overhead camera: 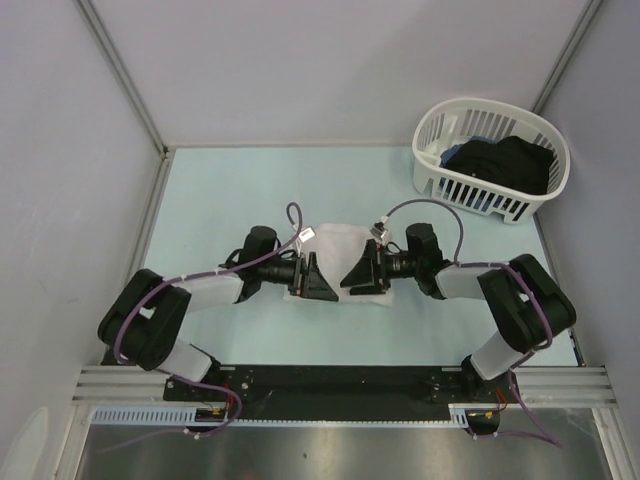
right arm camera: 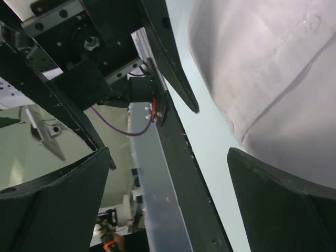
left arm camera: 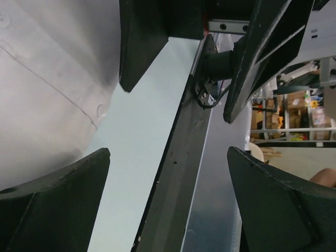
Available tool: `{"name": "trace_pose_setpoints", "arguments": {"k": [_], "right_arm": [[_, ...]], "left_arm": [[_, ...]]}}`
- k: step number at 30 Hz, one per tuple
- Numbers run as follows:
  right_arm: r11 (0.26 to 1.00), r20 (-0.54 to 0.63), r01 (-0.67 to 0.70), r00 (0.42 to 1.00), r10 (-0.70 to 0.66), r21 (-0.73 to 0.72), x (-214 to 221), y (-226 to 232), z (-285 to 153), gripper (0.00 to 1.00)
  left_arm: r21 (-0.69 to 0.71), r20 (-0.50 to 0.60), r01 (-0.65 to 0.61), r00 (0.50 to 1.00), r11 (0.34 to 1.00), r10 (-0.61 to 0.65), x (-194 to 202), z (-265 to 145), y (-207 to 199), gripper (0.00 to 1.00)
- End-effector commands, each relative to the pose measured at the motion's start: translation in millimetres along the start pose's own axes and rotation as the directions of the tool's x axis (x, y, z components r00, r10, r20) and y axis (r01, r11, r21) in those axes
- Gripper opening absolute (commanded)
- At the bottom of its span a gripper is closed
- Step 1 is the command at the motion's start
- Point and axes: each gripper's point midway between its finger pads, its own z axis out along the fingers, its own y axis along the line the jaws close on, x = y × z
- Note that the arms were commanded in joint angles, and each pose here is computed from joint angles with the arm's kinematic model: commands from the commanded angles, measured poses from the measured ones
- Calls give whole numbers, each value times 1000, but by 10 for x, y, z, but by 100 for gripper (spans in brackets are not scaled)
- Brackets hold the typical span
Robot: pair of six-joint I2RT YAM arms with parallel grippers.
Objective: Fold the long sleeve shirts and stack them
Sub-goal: Fold the shirt
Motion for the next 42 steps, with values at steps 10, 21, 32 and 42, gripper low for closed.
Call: {"name": "trace_pose_setpoints", "arguments": {"k": [10,21,32,42], "right_arm": [[961,8,-262,965,262,94,184,-1004,-63,100],[926,23,-322,946,324,200,346,-1053,-678,100],[995,142,76,986,-84,61,-920,55,-467,100],[995,164,-3,986,-14,99,-1244,-965,-198,100]], "left_arm": [[-169,63,324,946,931,-318,308,-110,1100,99],[-223,90,412,911,883,-403,500,-531,1101,100],[-63,57,-97,993,993,100,-557,-405,69,99],[-123,184,294,945,948,-269,-969,115,1257,99]]}}
